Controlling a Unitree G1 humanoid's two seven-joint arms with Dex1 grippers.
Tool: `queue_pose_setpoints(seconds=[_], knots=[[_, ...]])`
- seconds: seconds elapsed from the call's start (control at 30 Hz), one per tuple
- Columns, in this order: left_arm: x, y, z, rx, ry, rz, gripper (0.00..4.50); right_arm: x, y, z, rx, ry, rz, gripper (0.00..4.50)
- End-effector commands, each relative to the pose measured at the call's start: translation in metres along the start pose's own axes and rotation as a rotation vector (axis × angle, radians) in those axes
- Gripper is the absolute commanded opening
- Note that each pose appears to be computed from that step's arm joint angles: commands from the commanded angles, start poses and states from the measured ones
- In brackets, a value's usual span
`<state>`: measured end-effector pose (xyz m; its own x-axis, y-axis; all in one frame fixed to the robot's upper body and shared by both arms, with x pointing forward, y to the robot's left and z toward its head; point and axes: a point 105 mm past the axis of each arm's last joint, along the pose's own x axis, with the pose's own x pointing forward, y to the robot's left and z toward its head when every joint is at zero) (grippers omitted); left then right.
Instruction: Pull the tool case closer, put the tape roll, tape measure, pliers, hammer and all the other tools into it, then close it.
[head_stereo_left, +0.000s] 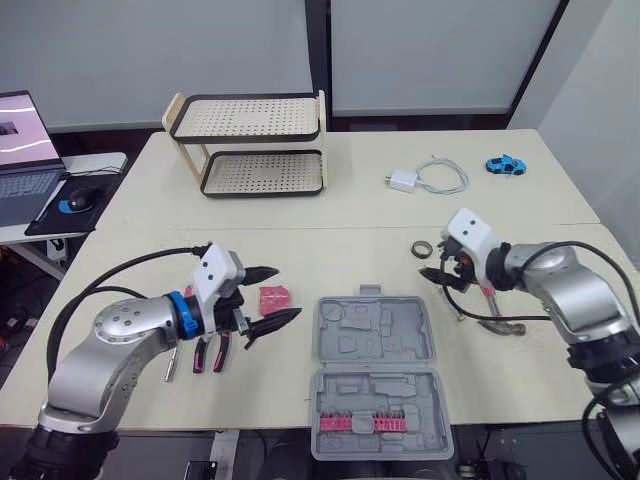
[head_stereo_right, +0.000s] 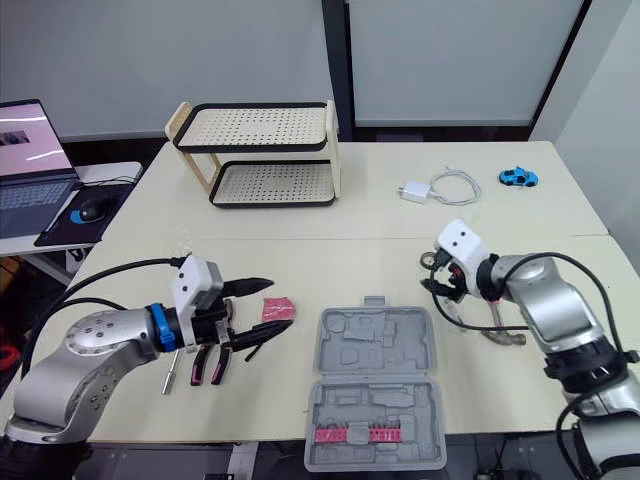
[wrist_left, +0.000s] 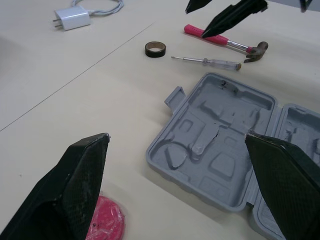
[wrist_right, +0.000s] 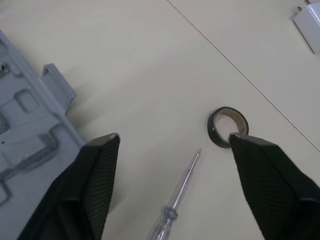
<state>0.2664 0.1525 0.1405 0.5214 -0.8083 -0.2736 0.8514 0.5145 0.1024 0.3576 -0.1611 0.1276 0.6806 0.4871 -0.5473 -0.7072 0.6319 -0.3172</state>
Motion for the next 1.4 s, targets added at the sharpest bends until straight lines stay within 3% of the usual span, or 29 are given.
queue_pose_setpoints(seconds=[0.03, 0.4, 1.1, 1.2, 1.4], knots=[[0.008, -0.005, 0.016, 0.034, -0.046, -0.020, 4.50, 0.012, -0.010, 0.011, -0.044, -0.024, -0.038, 3.24], [0.033, -0.010, 0.030, 0.050, -0.088, -0.036, 4.50, 0.053, -0.022, -0.002, -0.036, 0.020, -0.059, 3.24], [0.047, -0.017, 0.042, 0.071, -0.124, -0.076, 4.50, 0.079, -0.036, -0.019, 0.055, 0.089, -0.076, 3.24], [0.048, -0.018, 0.041, 0.071, -0.123, -0.079, 4.50, 0.080, -0.039, -0.021, 0.078, 0.102, -0.089, 2.61], [0.050, -0.019, 0.040, 0.072, -0.119, -0.083, 4.50, 0.080, -0.044, -0.023, 0.106, 0.111, -0.113, 0.52]])
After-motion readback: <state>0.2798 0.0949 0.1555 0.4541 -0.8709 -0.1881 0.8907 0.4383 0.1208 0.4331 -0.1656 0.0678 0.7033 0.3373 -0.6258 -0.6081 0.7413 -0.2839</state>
